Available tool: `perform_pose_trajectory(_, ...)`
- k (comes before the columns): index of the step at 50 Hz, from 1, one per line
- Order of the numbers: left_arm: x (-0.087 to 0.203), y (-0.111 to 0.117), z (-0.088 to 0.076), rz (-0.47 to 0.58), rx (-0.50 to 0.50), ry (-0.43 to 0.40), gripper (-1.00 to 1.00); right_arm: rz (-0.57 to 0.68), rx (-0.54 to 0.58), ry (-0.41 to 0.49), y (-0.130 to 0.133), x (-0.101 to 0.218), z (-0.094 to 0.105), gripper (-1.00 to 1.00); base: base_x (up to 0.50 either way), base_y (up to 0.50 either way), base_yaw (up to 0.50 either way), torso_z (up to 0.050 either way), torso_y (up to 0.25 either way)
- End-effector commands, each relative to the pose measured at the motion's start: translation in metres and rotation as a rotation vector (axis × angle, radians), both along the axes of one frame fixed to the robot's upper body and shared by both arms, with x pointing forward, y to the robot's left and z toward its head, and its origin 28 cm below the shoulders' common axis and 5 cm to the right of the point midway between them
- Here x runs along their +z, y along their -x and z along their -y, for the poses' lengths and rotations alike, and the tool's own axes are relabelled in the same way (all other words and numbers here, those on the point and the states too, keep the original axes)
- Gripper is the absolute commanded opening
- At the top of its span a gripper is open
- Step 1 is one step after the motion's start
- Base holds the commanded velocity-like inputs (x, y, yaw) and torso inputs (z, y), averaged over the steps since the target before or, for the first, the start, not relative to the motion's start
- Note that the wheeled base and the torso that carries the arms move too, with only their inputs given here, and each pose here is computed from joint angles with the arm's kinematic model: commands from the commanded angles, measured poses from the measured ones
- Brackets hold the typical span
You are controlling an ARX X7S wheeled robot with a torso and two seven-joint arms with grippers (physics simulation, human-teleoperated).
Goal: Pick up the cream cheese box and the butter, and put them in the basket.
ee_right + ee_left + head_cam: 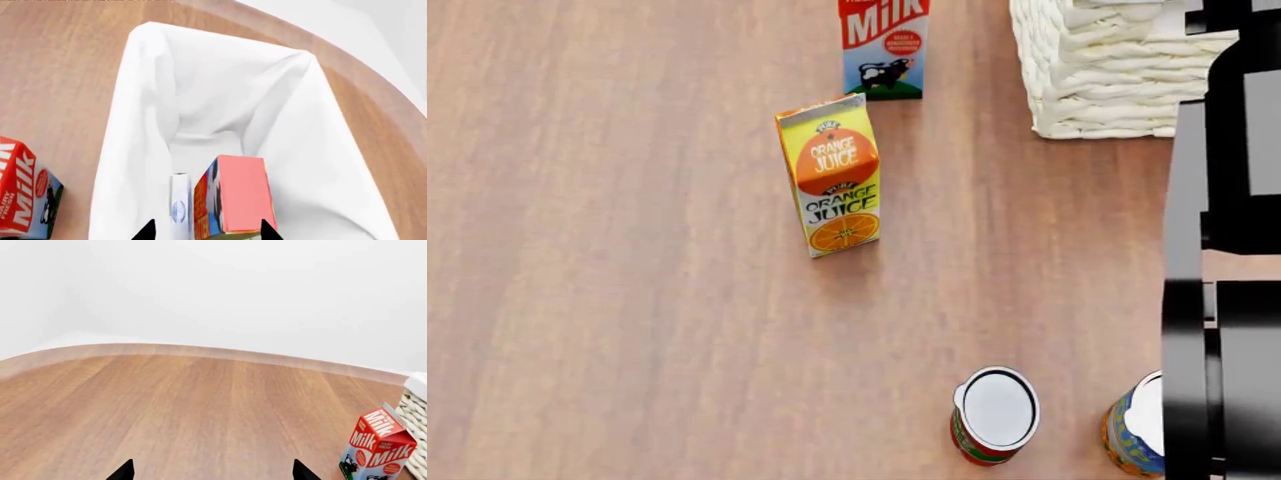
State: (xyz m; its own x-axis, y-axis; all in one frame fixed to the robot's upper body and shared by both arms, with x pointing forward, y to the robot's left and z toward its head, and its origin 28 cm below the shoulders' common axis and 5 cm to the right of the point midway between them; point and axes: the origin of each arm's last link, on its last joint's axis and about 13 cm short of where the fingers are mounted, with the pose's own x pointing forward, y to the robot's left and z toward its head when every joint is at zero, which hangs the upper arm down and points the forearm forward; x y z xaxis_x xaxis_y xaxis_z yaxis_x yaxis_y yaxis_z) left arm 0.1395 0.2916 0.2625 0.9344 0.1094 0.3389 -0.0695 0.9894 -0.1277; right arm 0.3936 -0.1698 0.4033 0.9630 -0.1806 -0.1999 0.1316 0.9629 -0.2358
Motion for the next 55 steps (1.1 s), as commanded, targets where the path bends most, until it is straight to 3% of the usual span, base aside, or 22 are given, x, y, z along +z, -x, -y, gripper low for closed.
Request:
perform_pose_trajectory(1, 0.000, 0.000, 0.000, 0.000, -0.001, -0.001, 1.00, 0.008, -0.004, -0.002, 0.001, 0.003, 0.000, 1.00, 0.00, 0.00, 0.00, 0.000, 0.000)
perform_pose_trajectory(14, 0.000, 0.000, 0.000, 0.000, -0.001, -0.003, 1.00, 0.053, 0.028, -0.005, 0.008, 0.018, -0.002, 1.00, 0.00, 0.00, 0.00, 0.000, 0.000)
perform_pose_trajectory(33, 0.000, 0.000, 0.001, -0.001, -0.002, -0.004, 1.00, 0.207, 0.090, 0.051, 0.073, 0.048, -0.003, 1.00, 0.00, 0.00, 0.00, 0.000, 0.000)
perform_pose_trajectory(36, 0.000, 0.000, 0.001, -0.002, -0.002, -0.004, 1.00, 0.212, 0.090, 0.051, 0.079, 0.033, -0.002, 1.00, 0.00, 0.00, 0.00, 0.000, 0.000)
perform_pose_trajectory(47, 0.000, 0.001, 0.000, 0.000, 0.001, 0.000, 1.00, 0.260, 0.097, -0.001, 0.108, 0.027, 0.003, 1.00, 0.00, 0.00, 0.00, 0.000, 0.000)
perform_pose_trajectory(49, 0.000, 0.001, 0.001, 0.000, 0.000, -0.002, 1.00, 0.279, 0.050, 0.004, 0.116, 0.024, 0.005, 1.00, 0.00, 0.00, 0.00, 0.000, 0.000)
perform_pose_trajectory(55, 0.000, 0.000, 0.000, -0.002, 0.001, -0.001, 1.00, 0.309, 0.110, -0.018, 0.145, 0.012, 0.001, 1.00, 0.00, 0.00, 0.00, 0.000, 0.000)
